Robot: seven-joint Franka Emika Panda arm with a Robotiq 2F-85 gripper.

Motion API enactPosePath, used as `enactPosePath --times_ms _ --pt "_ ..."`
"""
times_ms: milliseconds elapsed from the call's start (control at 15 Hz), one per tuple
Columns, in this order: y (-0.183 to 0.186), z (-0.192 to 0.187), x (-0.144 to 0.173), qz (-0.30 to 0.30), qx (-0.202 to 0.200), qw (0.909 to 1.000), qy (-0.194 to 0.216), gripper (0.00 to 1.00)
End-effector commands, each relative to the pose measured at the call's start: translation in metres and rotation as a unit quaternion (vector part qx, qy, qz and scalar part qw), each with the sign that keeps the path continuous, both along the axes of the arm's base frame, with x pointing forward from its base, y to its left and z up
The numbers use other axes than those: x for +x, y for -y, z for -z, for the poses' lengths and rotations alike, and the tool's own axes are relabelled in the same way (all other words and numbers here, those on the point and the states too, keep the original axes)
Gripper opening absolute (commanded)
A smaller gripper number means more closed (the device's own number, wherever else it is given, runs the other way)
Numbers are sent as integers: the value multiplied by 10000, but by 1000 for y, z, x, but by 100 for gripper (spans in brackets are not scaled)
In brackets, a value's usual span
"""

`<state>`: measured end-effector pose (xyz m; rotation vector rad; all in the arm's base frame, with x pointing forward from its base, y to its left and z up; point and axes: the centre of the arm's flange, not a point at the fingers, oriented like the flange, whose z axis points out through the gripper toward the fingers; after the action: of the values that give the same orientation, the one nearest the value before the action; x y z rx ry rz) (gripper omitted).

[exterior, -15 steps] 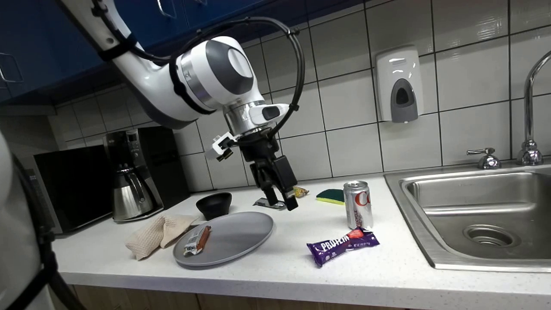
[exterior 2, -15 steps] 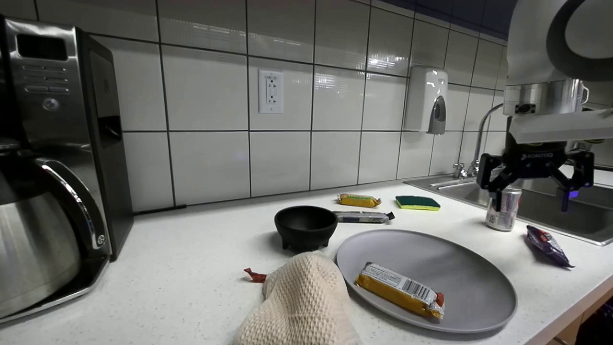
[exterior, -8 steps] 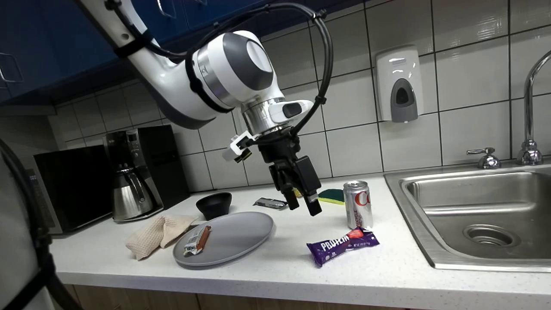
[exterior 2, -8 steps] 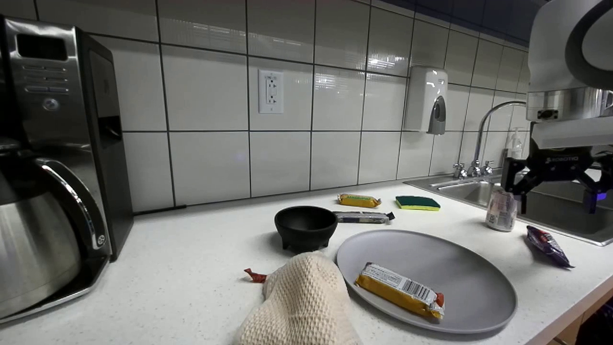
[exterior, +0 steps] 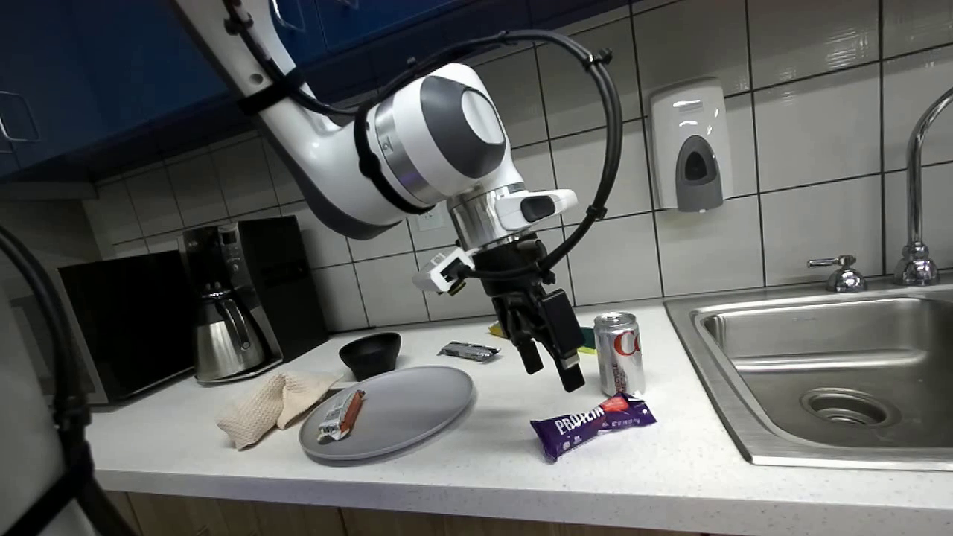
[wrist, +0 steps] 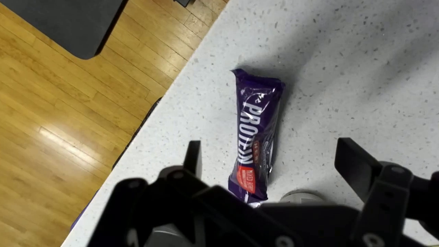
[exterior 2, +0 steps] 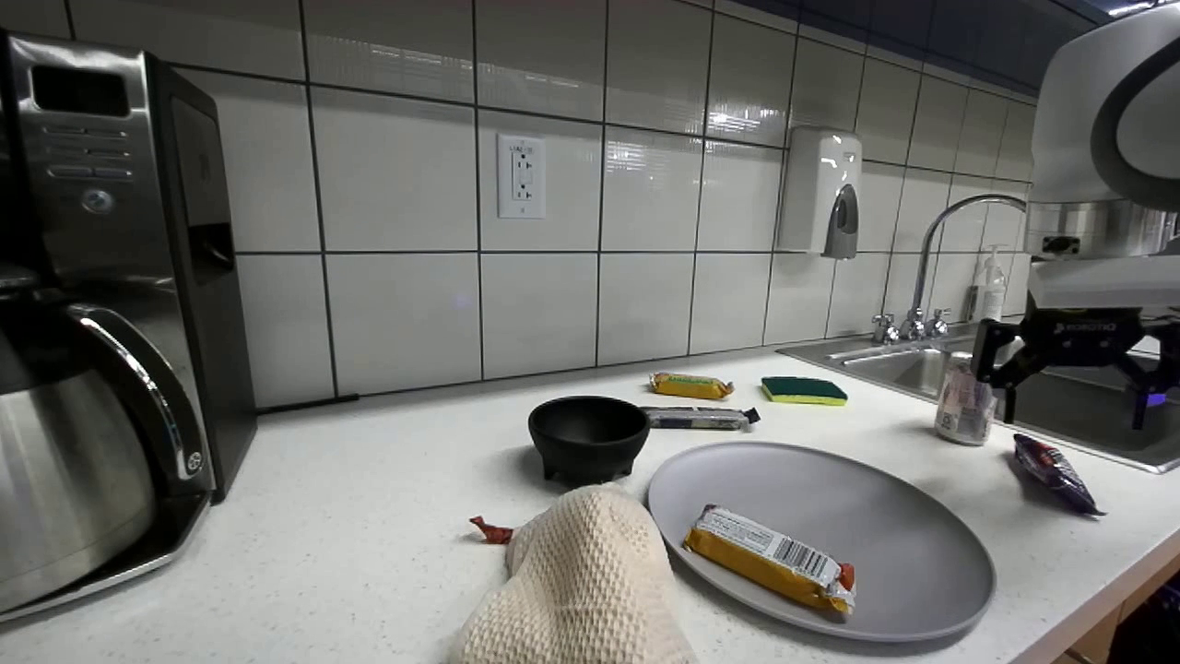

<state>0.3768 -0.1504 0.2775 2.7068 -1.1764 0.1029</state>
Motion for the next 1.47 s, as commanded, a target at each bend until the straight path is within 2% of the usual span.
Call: enactPosePath --times_ms 0,333,933,1000,1400 --pt "22 10 16 45 -72 9999 111 100" --pt "33 26 23 163 24 9997 158 100" --pt "28 52 21 165 150 9997 74 100" --pt "26 52 22 135 131 9998 81 82" --pt "10 50 26 -11 168 9997 184 34"
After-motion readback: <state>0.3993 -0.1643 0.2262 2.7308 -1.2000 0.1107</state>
